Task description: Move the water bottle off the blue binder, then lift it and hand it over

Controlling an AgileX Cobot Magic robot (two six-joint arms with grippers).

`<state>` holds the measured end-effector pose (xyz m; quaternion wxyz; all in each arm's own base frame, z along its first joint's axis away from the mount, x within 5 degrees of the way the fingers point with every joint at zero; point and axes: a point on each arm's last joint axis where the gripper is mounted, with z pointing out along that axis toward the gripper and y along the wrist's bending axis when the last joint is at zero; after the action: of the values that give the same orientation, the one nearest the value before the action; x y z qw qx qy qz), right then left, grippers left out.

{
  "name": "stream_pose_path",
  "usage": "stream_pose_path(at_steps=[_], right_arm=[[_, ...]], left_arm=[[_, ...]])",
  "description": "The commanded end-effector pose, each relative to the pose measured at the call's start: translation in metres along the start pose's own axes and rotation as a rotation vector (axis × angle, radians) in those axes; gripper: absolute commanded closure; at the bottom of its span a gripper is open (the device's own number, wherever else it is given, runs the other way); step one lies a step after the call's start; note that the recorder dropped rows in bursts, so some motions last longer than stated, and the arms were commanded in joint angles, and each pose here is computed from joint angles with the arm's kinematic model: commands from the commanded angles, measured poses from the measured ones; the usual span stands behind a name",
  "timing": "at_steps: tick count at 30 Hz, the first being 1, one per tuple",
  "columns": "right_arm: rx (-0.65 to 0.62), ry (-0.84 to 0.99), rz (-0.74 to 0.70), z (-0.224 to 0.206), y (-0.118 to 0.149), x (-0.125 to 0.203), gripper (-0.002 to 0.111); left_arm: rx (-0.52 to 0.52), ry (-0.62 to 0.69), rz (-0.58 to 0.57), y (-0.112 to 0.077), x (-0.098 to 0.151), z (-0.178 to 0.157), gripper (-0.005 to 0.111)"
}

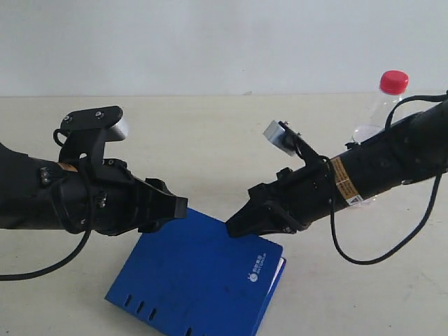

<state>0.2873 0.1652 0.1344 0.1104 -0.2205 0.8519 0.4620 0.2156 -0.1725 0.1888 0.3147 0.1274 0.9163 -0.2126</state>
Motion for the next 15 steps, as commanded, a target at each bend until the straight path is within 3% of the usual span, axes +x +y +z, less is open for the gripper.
stream_pose_path(at_steps=[1,5,8,11,12,15], right_arm=[[-0.141,0.039,-0.069,-0.001,0.012,0.003,0.074],[-0.257,0.053,-0.086,-0.004,0.023,-0.005,0.072],[-0.255,0.040,-0.095,-0.004,0.023,-0.016,0.073],[-0.254,0.031,-0.107,-0.005,0.025,-0.021,0.103],[-0.253,0.033,-0.088,-0.005,0.025,-0.021,0.108],[-0.253,0.036,-0.067,-0.005,0.025,-0.021,0.108]], left_arm=[[0.009,-0.002,-0.011,-0.002,-0.001,-0.002,0.060],[0.010,-0.001,-0.014,-0.002,-0.001,-0.002,0.060],[0.010,-0.001,-0.014,-0.002,-0.001,-0.002,0.060],[0.010,-0.001,-0.014,-0.002,-0.001,-0.002,0.060],[0.010,-0.001,-0.014,-0.002,-0.001,-0.002,0.060],[0.008,-0.004,-0.014,-0.002,-0.001,-0.002,0.060]])
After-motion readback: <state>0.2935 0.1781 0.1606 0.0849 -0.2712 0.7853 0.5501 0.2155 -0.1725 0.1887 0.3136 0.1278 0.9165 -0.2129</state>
